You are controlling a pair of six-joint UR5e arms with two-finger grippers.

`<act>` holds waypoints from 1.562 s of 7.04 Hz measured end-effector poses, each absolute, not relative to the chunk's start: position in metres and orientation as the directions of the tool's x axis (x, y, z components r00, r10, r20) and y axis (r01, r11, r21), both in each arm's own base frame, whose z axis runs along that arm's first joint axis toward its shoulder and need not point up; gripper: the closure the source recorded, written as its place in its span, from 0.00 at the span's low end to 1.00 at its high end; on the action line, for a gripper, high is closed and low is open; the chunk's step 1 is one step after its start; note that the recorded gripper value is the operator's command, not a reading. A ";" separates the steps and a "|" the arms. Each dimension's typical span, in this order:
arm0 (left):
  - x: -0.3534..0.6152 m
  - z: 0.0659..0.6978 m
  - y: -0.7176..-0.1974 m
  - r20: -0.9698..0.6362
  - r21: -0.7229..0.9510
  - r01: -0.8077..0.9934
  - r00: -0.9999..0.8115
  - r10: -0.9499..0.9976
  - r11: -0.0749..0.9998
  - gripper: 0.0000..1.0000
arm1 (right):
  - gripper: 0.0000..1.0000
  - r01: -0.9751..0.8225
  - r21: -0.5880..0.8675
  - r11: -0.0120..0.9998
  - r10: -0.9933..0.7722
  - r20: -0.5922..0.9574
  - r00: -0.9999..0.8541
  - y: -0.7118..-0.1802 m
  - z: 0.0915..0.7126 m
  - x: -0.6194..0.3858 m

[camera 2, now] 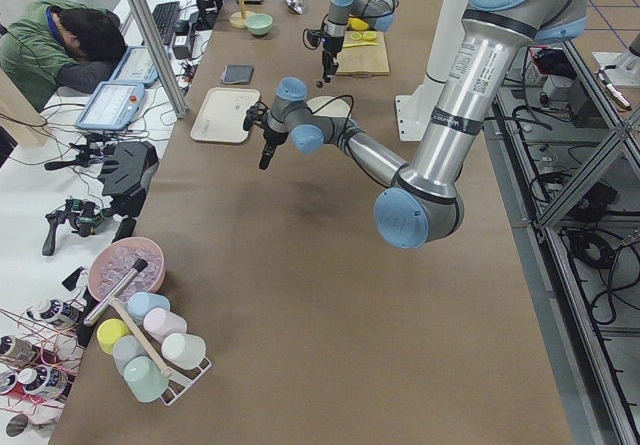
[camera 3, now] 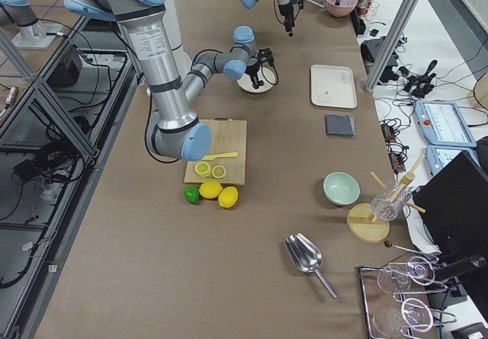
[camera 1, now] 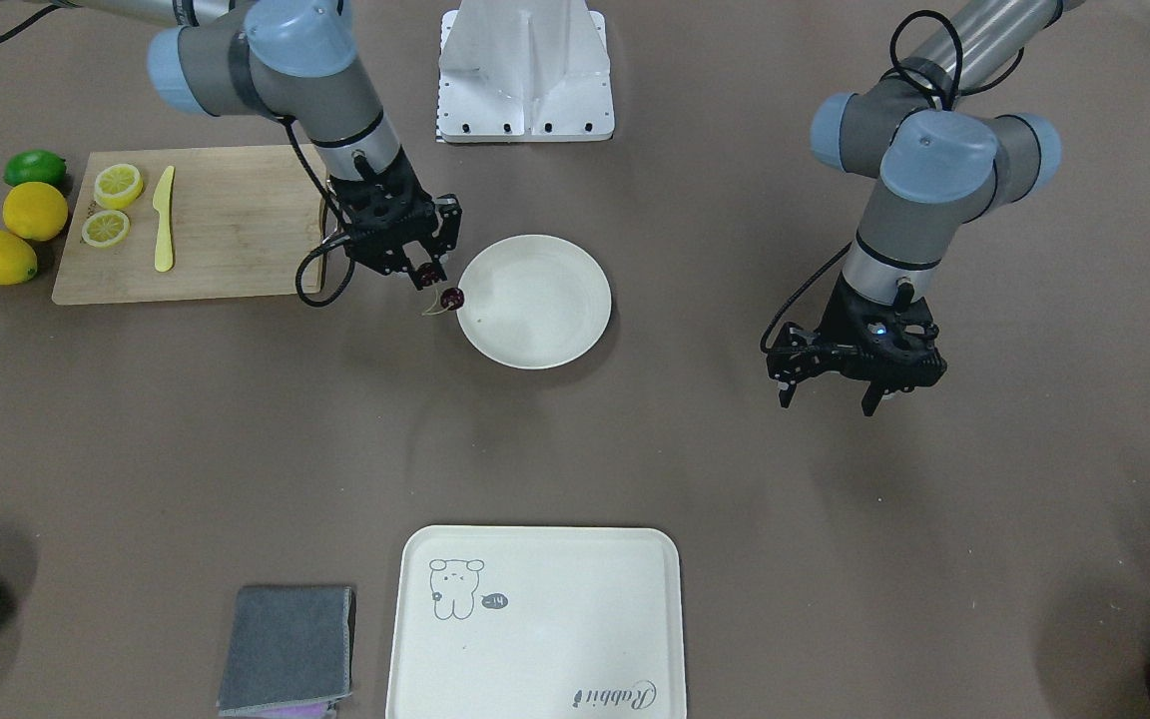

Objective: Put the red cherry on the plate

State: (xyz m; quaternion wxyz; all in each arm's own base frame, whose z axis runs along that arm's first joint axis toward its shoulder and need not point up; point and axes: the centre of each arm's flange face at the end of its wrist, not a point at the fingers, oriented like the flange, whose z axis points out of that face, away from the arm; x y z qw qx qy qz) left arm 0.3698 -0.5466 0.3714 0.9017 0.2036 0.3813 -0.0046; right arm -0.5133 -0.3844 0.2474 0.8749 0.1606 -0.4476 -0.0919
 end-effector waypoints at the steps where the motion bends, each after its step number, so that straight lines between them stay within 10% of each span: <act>1: 0.364 0.380 -0.548 -0.682 0.360 0.163 0.717 0.140 0.918 0.02 | 1.00 0.006 0.364 0.931 -0.297 0.750 0.592 -0.381 0.236 -0.543; 6: 0.357 0.401 -0.546 -0.681 0.360 0.167 0.720 0.136 0.918 0.02 | 1.00 0.017 0.371 0.928 -0.307 0.740 0.598 -0.355 0.225 -0.596; 7: 0.357 0.402 -0.547 -0.680 0.360 0.166 0.720 0.136 0.918 0.02 | 0.71 0.017 0.368 0.930 -0.305 0.741 0.598 -0.355 0.221 -0.603; 8: 0.358 0.402 -0.547 -0.680 0.360 0.166 0.720 0.136 0.918 0.02 | 0.01 0.016 0.367 0.930 -0.303 0.742 0.598 -0.357 0.217 -0.608; 11: 0.357 0.402 -0.547 -0.680 0.360 0.166 0.720 0.136 0.918 0.02 | 0.00 -0.022 0.333 0.943 -0.257 0.767 0.588 -0.361 0.205 -0.608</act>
